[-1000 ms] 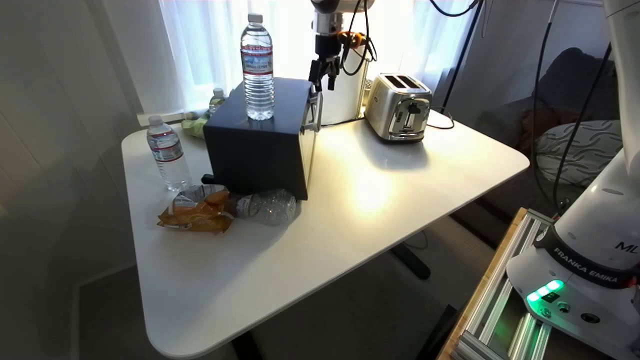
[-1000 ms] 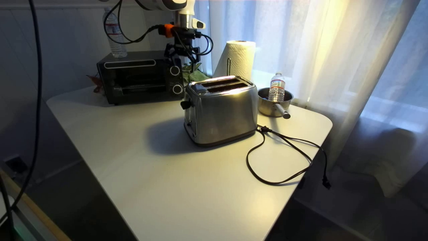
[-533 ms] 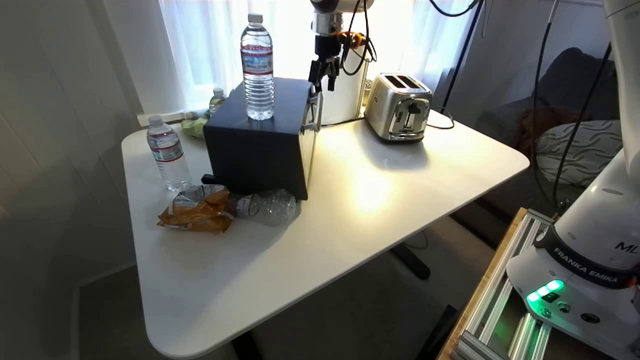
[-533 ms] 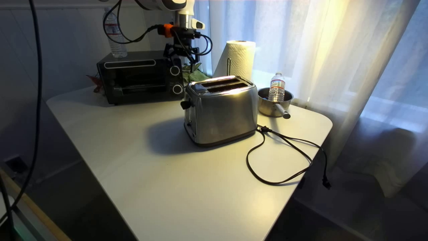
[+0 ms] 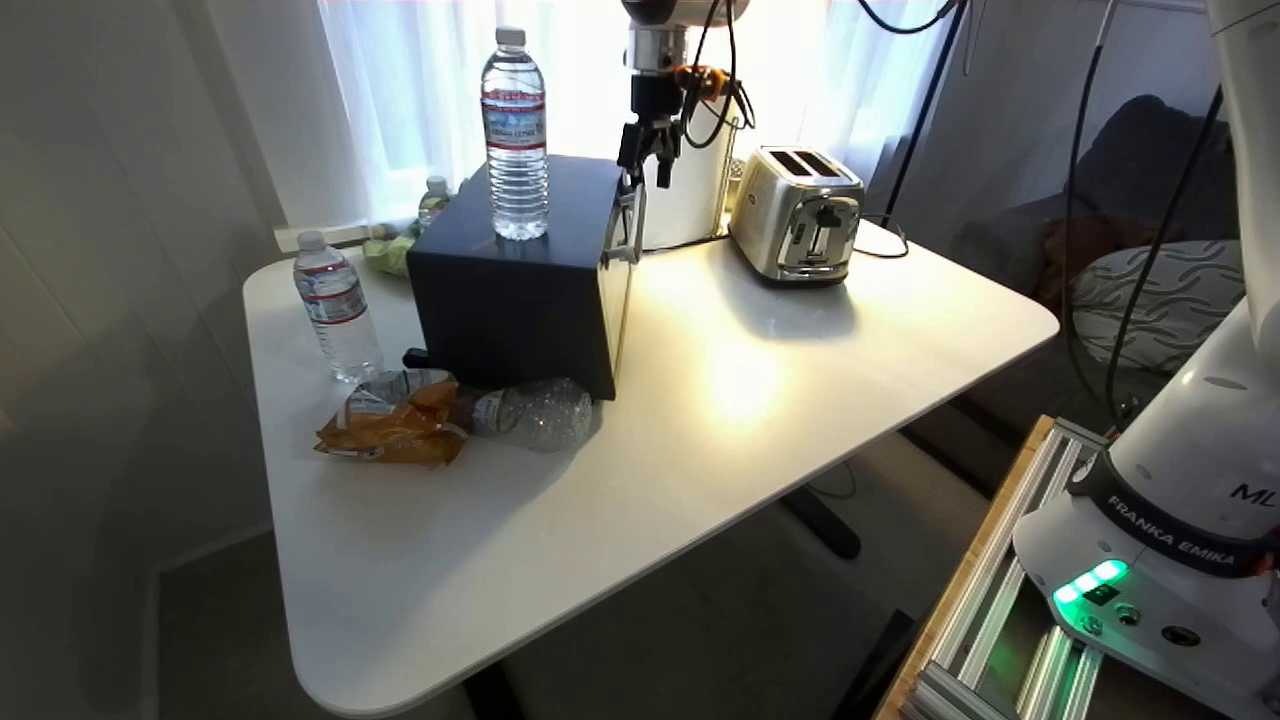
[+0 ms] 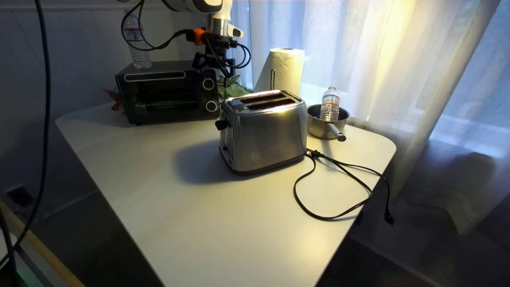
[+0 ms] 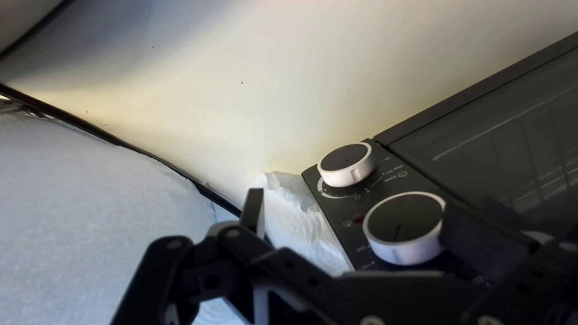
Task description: Turn the top knob on the oven to the left
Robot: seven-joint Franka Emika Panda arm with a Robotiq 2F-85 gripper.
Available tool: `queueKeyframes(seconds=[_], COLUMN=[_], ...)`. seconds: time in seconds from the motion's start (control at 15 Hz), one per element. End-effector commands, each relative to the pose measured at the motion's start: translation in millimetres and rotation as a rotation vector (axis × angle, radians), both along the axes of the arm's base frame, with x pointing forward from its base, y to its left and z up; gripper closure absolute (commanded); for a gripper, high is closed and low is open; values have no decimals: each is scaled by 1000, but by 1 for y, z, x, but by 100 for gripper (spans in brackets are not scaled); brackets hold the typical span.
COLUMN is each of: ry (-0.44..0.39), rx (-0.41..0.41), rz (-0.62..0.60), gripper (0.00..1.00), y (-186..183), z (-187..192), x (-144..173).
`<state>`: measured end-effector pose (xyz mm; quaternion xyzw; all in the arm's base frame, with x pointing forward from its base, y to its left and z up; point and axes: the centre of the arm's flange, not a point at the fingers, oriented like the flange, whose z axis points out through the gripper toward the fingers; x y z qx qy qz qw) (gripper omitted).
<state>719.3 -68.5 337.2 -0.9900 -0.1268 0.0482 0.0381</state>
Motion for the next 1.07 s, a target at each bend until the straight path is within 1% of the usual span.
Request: queueKeyframes(seconds=[0.0, 0.6, 1.0], ry=[19, 38, 41], rx=[34, 63, 65], rz=[8, -8, -12], gripper=[0, 0, 0], y=[-2, -3, -4], z=[-6, -11, -13], x=[-2, -3, -3])
